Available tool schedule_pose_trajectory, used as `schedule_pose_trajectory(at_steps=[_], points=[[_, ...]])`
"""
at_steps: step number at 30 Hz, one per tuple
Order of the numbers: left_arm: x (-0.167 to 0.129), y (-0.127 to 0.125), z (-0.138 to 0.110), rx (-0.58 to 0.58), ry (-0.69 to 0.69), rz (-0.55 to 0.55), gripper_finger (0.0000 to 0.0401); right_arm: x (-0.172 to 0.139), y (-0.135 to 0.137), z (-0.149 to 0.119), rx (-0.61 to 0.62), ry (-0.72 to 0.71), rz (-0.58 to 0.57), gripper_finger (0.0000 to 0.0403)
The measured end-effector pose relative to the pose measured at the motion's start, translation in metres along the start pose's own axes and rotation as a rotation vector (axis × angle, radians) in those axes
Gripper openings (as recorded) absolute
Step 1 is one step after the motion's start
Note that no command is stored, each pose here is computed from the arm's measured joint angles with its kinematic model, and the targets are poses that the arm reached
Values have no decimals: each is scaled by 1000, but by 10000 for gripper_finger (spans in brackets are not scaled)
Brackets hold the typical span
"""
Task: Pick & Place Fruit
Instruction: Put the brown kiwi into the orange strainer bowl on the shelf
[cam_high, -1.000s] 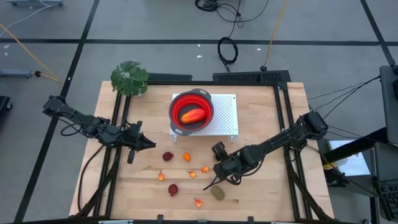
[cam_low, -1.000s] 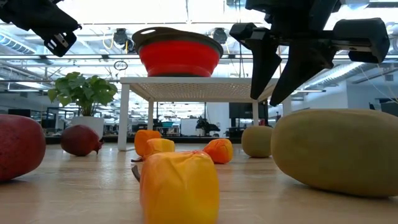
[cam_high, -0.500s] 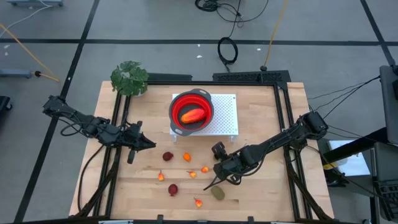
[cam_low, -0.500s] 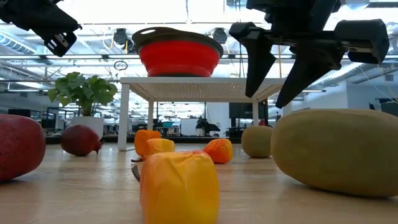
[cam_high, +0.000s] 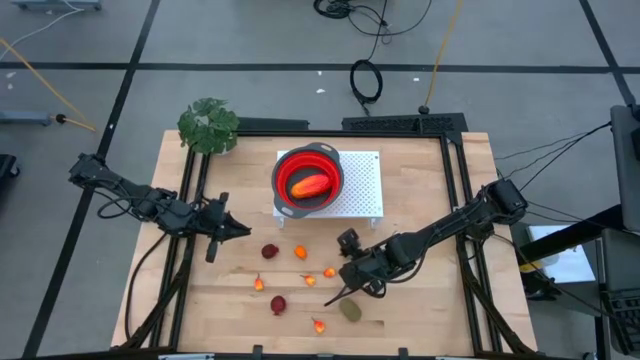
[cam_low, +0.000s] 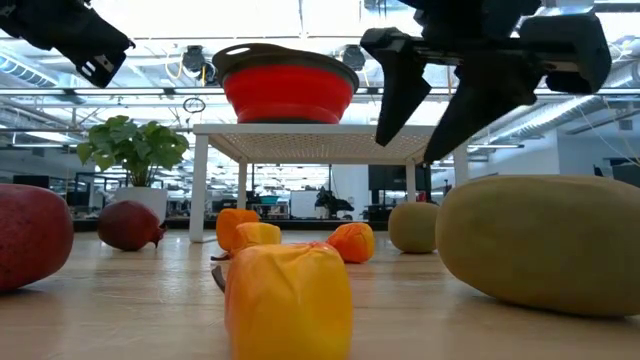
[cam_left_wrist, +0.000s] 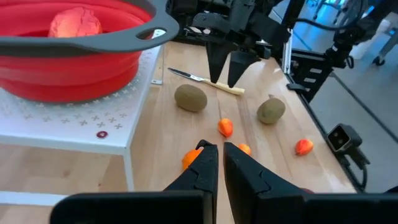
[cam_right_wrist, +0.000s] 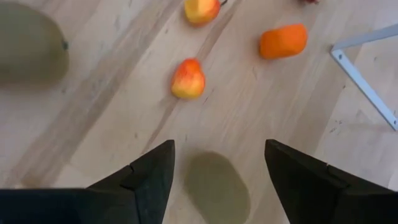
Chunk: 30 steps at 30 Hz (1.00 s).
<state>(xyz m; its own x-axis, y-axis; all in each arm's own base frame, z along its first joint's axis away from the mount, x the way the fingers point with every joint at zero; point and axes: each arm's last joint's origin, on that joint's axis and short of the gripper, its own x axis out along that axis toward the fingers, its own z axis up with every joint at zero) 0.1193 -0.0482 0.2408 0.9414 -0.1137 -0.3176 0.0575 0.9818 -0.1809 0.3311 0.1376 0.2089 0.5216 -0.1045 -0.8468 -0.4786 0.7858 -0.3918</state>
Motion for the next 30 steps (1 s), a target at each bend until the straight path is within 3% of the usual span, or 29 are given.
schedule_pose_trajectory(at_steps=[12, 25, 30], points=[[-2, 1, -3, 60, -5, -2, 24, 0, 0, 2, 19, -14, -4, 242], [-17, 14, -26, 19, -123, -35, 24, 0, 0, 2, 18, -19, -4, 242], [-21, 17, -33, 4, -155, -44, 24, 0, 0, 0, -69, 4, 2, 242]])
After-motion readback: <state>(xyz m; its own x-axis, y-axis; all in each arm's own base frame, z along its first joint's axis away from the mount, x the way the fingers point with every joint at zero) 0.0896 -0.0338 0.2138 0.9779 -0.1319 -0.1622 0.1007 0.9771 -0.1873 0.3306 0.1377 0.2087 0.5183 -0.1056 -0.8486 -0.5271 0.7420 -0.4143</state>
